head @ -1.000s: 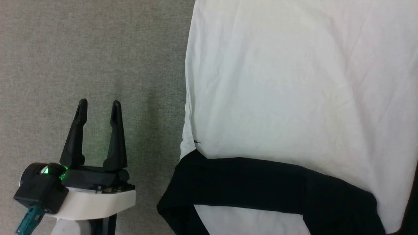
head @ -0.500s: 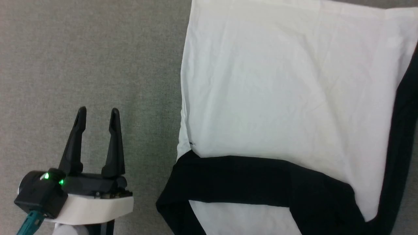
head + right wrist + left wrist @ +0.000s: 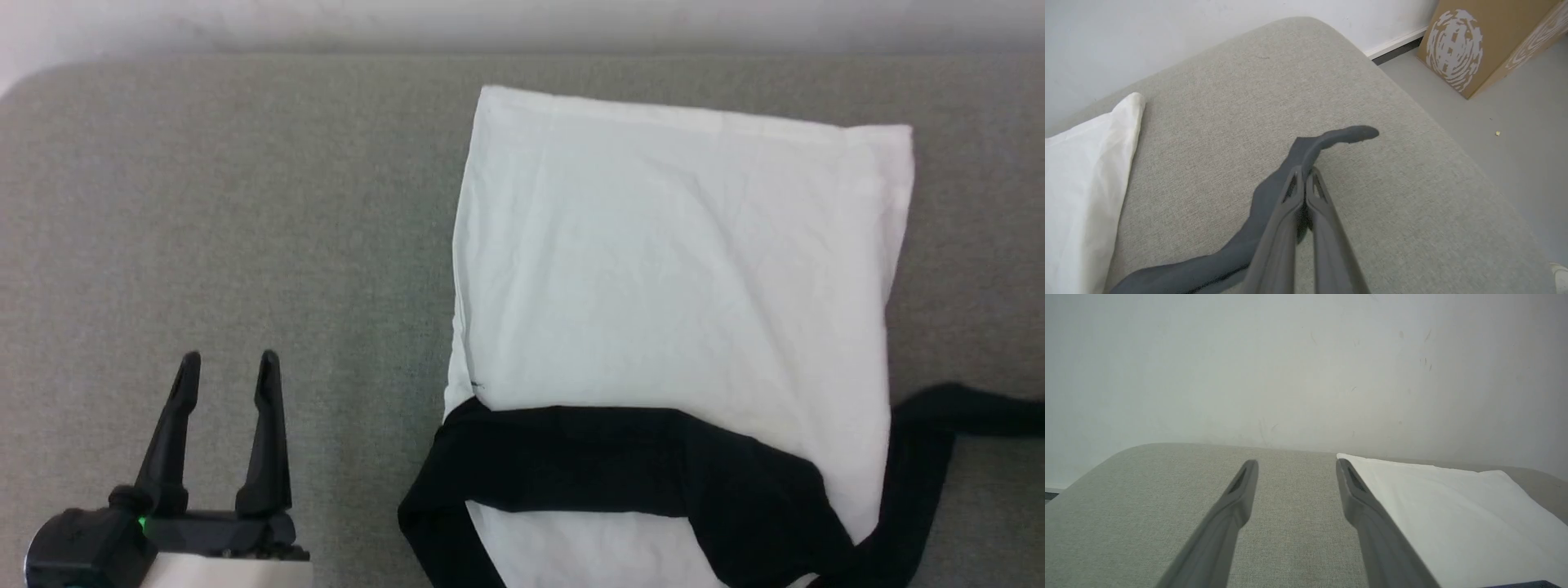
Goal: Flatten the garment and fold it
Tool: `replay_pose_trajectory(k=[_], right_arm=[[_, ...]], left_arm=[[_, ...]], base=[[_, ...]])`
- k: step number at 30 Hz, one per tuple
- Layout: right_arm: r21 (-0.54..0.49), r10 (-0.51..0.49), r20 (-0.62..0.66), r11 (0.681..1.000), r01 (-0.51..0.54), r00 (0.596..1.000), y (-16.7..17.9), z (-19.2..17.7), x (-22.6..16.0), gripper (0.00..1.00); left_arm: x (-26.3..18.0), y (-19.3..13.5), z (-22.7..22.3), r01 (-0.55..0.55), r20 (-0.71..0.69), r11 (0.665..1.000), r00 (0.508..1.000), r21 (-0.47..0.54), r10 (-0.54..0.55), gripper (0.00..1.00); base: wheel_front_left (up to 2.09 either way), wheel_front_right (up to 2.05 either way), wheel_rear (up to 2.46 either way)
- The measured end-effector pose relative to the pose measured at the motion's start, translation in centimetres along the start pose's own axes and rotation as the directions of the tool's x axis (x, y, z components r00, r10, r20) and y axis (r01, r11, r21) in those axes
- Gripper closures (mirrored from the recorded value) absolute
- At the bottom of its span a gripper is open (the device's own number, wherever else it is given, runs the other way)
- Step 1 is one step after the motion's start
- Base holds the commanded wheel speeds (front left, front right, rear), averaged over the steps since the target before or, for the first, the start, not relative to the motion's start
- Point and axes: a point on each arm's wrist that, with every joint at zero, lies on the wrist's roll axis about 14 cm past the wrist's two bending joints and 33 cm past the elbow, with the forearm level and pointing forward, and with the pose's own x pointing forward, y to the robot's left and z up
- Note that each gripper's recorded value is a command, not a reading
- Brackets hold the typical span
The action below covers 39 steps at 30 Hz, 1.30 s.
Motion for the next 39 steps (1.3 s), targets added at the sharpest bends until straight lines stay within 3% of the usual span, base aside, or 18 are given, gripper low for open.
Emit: replay_pose_trajectory(k=[13, 19, 26, 30, 34, 39], right_arm=[[0.137, -0.095, 0.247, 0.989, 0.062, 0.964, -6.8, 6.1, -8.6, 1.0], [0.136, -0.05, 0.322, 0.991, 0.006, 0.946, -6.4, 8.0, -10.6, 1.0], [0.047, 0.127, 0.372, 0.987, -0.156, 0.92, -0.8, 10.0, -11.6, 1.0], [-0.045, 0.272, 0.38, 0.96, -0.276, 0.884, 4.3, 10.8, -12.4, 1.0], [-0.138, 0.43, 0.372, 0.902, -0.409, 0.823, 10.0, 11.1, -14.0, 1.0], [-0.241, 0.615, 0.308, 0.789, -0.566, 0.726, 16.8, 10.1, -16.6, 1.0]], left_arm=[[-4.6, 0.3, 4.2, -0.019, 0.091, 1.0, 0.996, -0.011, 0.02, 0.0], [-6.0, 0.4, 5.3, -0.024, 0.12, 0.999, 0.992, -0.027, 0.027, 0.0], [-6.7, 0.6, 6.2, -0.033, 0.146, 0.999, 0.989, -0.031, 0.037, 0.0], [-6.9, 0.7, 6.3, -0.037, 0.151, 0.999, 0.988, -0.032, 0.042, 0.0], [-7.2, 0.8, 6.4, -0.043, 0.155, 0.999, 0.987, -0.034, 0.047, 0.0], [-7.7, 1.1, 6.7, -0.06, 0.164, 0.998, 0.984, -0.036, 0.065, 0.0]], base=[[0.0, 0.0, 0.0], [0.0, 0.0, 0.0], [0.0, 0.0, 0.0], [0.0, 0.0, 0.0], [0.0, 0.0, 0.0], [0.0, 0.0, 0.0]])
